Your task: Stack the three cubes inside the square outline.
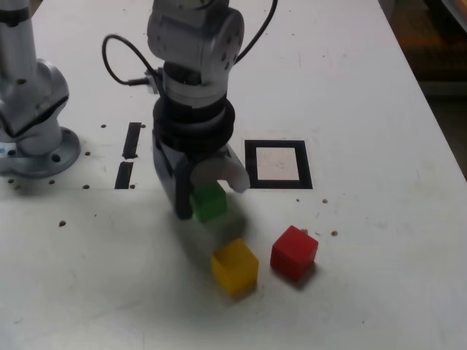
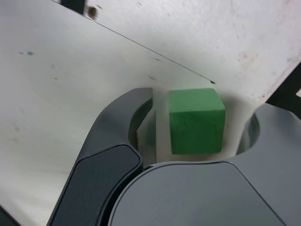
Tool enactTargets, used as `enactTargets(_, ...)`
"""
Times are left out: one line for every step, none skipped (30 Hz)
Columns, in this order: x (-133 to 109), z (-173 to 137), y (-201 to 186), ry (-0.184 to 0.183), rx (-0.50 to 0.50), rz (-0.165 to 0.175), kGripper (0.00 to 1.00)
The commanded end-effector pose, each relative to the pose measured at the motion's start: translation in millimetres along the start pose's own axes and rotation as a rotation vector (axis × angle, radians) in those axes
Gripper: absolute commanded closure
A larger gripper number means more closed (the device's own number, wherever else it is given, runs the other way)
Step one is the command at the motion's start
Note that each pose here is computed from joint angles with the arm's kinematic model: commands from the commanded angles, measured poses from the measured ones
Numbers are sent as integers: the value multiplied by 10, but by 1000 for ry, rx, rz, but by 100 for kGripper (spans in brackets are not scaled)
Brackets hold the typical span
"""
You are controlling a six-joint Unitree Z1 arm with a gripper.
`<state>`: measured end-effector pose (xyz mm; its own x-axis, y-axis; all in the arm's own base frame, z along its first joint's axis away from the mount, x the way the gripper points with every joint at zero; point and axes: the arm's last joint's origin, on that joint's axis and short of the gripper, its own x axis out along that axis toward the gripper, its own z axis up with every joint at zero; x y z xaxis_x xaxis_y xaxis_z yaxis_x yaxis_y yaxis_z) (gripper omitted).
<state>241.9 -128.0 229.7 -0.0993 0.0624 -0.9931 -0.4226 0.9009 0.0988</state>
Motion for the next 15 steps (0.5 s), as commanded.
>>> enactTargets(-96,-21,12,0,0,2,1)
enactTargets(-136,-23,12,0,3,9,1)
enactTargets(-183,-18,7,-4,12,15,1)
enactTargets(-238,-5,-6,-12,28,21,1)
enactTargets(-299,16,-28,-25,55,23,0)
enactTargets(-393,58,-71,-50,106,24,1)
enactTargets(-469,98,-111,-73,157,22,1)
enactTargets(-547,142,-159,-98,217,18,1)
enactTargets(-622,185,-213,-125,282,13,1)
enactTargets(-693,225,-269,-153,350,8,1)
enactTargets(-759,260,-325,-179,416,4,1)
enactTargets(-815,290,-378,-200,481,1,1)
enactTargets(-860,317,-430,-215,544,-1,2)
enactTargets(-895,340,-478,-224,603,0,2)
enactTargets(-918,361,-523,-226,657,4,3)
